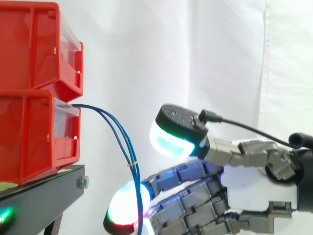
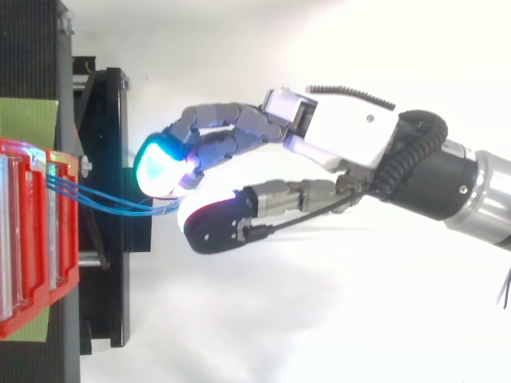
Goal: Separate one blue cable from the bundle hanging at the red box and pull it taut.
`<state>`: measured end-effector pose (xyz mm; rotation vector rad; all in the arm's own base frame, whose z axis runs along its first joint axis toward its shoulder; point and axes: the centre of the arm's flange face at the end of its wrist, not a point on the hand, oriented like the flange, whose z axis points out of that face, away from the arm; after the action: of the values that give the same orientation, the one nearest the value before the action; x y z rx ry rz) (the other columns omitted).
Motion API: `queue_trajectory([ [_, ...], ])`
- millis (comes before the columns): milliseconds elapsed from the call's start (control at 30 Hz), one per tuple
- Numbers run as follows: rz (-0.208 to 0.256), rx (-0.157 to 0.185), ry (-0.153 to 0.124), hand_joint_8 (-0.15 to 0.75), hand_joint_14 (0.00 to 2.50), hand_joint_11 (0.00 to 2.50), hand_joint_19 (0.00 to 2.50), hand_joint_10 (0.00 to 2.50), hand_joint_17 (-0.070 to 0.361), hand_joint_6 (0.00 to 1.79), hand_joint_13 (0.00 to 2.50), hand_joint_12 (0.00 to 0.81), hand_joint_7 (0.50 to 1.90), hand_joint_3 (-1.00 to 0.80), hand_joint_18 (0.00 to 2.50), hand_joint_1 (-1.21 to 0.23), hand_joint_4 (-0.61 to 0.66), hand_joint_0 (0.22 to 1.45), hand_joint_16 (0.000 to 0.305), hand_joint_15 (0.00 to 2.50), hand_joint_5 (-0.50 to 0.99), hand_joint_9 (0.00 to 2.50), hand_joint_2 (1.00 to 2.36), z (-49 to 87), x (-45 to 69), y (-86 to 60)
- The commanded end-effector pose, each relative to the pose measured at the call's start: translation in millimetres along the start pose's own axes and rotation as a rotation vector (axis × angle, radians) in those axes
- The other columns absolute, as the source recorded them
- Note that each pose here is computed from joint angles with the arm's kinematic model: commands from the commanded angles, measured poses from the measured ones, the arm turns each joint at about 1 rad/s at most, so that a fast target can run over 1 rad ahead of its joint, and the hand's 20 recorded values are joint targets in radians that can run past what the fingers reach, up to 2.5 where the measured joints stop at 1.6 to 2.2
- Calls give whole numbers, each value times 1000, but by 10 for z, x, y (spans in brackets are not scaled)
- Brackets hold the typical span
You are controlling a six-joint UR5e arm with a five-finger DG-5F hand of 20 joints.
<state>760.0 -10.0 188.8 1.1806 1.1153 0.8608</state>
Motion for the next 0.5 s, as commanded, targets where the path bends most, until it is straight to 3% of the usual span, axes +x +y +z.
queue_trajectory([
  [0, 1, -6, 17, 321, 17, 633, 609, 18, 138, 503, 566, 396, 886, -500, 521, -589, 305, 451, 61, 416, -188, 758, 1000, 6, 110, -104],
  [200, 3, -18, 29, 322, 18, 639, 597, 20, 138, 503, 598, 400, 906, -500, 544, -619, 314, 443, 61, 425, -184, 773, 1000, -11, 200, -65],
  [467, 14, -31, 29, 296, 17, 660, 620, 20, 116, 503, 608, 357, 953, -500, 533, -599, 292, 554, 52, 443, -170, 804, 1000, 8, 227, -18],
])
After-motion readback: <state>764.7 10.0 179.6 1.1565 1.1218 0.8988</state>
